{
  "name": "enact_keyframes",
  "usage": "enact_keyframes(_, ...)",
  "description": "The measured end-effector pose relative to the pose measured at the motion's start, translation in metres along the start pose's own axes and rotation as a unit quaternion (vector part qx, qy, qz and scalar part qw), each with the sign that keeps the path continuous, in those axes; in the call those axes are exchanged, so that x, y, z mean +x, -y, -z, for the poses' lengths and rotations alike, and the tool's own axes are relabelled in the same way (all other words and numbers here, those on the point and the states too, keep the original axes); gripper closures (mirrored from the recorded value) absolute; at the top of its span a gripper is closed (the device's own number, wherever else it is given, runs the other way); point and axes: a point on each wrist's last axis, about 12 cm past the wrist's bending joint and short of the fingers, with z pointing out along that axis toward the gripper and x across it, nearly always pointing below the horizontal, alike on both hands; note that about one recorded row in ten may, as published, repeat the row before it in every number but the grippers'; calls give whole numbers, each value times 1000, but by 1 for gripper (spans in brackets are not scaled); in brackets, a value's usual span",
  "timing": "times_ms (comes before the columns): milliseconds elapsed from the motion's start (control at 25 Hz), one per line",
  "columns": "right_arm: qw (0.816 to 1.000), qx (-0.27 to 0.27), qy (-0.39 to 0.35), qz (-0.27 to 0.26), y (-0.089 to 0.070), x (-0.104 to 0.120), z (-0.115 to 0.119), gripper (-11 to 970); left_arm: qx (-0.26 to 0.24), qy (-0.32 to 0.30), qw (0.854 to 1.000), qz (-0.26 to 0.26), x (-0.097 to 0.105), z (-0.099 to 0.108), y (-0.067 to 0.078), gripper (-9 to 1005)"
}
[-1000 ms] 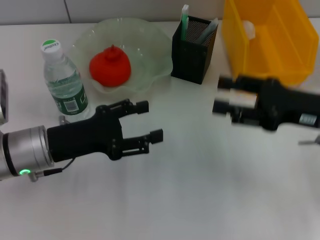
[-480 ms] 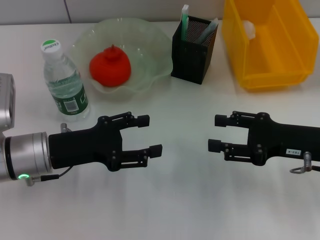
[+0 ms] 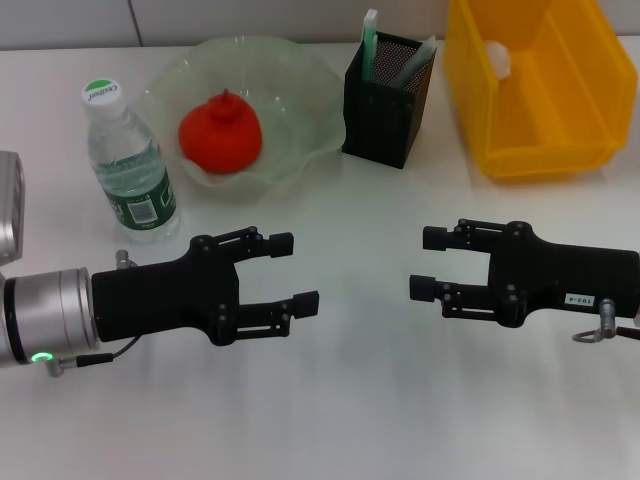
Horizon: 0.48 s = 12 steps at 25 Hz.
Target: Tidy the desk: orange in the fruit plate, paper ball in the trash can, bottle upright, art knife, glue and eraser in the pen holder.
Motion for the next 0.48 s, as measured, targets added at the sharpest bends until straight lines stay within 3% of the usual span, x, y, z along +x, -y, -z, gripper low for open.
enact_keyframes(480, 1000, 4, 1, -4, 0, 3, -2, 248, 9, -12, 1000, 22, 4, 3, 4, 184)
